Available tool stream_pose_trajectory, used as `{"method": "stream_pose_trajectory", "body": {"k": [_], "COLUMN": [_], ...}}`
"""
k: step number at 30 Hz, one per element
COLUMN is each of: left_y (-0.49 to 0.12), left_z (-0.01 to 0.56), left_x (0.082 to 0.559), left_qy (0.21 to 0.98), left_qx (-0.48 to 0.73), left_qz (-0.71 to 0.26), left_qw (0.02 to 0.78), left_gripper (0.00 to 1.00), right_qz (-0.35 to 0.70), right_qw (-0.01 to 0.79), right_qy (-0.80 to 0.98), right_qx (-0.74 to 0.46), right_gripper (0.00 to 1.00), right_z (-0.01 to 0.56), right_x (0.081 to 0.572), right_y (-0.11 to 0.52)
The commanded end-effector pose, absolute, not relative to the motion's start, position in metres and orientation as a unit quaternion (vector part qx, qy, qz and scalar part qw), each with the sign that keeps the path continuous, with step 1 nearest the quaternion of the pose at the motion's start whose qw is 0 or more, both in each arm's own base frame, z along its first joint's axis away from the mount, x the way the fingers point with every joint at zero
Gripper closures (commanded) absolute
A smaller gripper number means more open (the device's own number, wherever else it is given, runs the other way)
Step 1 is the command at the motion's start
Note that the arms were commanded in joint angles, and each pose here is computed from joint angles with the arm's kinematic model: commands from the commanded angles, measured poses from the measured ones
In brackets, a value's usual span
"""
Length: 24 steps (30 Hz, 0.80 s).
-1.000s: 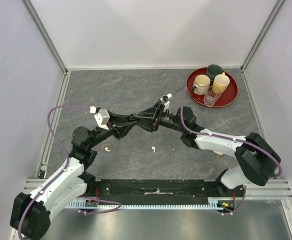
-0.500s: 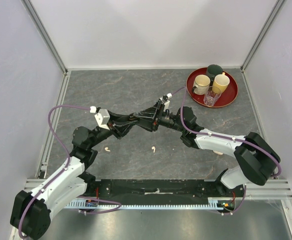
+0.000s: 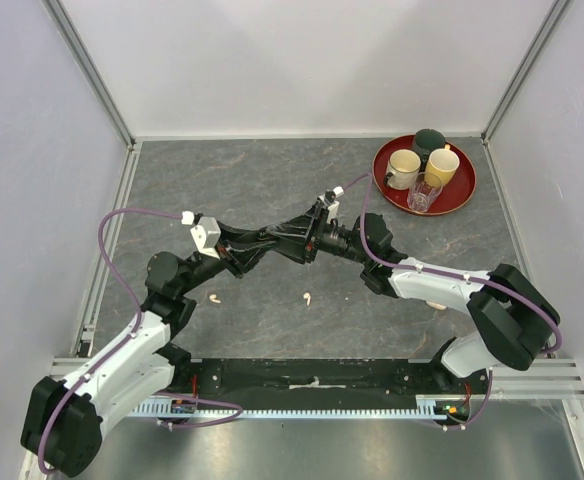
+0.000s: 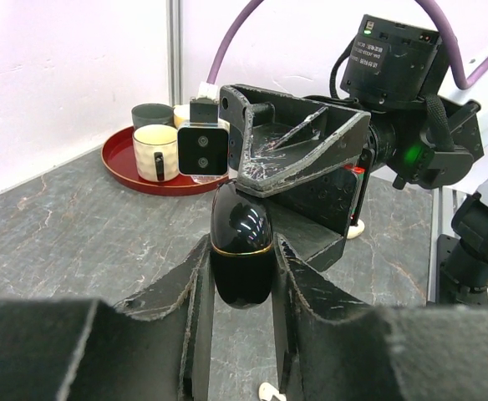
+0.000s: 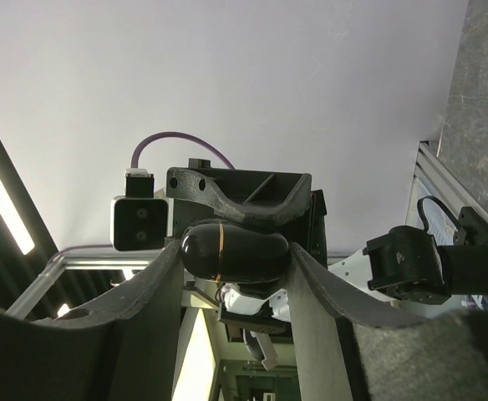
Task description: Insert the wireless bluetooth earbuds into the charging case
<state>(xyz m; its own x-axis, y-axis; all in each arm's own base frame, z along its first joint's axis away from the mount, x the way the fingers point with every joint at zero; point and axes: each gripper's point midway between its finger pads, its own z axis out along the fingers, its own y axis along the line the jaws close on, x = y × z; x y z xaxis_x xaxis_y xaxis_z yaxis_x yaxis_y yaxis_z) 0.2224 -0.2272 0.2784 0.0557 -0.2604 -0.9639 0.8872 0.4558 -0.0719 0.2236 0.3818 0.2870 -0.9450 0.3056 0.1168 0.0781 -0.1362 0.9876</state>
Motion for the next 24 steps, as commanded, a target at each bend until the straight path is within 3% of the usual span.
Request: {"method": "stream_pose_trajectory", "body": {"k": [1, 5, 9, 12, 14, 18, 24], "left_y": [-0.230, -0.230, -0.229, -0.228, -0.226, -0.218, -0.213], "left_z": [0.287, 0.287, 0.287, 0.286, 0.283, 0.289, 0.298], "left_x": [0.214, 0.214, 0.213, 0.212, 0.211, 0.208, 0.198], "left_qy": [0.510, 0.510, 0.508, 0.508, 0.507, 0.483, 0.439], "left_qx": [0.305, 0.306, 0.307, 0.307, 0.301, 0.281, 0.275], "left_qz": [-0.444, -0.443, -0.441, -0.438, -0.437, -0.432, -0.440], "left_qw": [0.670, 0.670, 0.673, 0.675, 0.679, 0.708, 0.733], "left_gripper": [0.81, 0.94, 0.98, 0.98, 0.98, 0.98, 0.98], "right_qz": [0.761, 0.761, 0.755, 0.732, 0.701, 0.621, 0.505], "right_qw": [0.088, 0.090, 0.112, 0.159, 0.189, 0.339, 0.427], "right_qy": [0.629, 0.630, 0.637, 0.656, 0.682, 0.707, 0.742], "right_qx": [0.130, 0.126, 0.109, 0.095, 0.092, 0.015, -0.110], "right_gripper": [0.71, 0.60, 0.17, 0.02, 0.02, 0.02, 0.02], "right_z": [0.310, 0.310, 0.307, 0.303, 0.295, 0.305, 0.298], "right_x": [0.222, 0.222, 0.221, 0.228, 0.233, 0.249, 0.249], "right_y": [0.383, 0.383, 0.384, 0.380, 0.374, 0.356, 0.335]}}
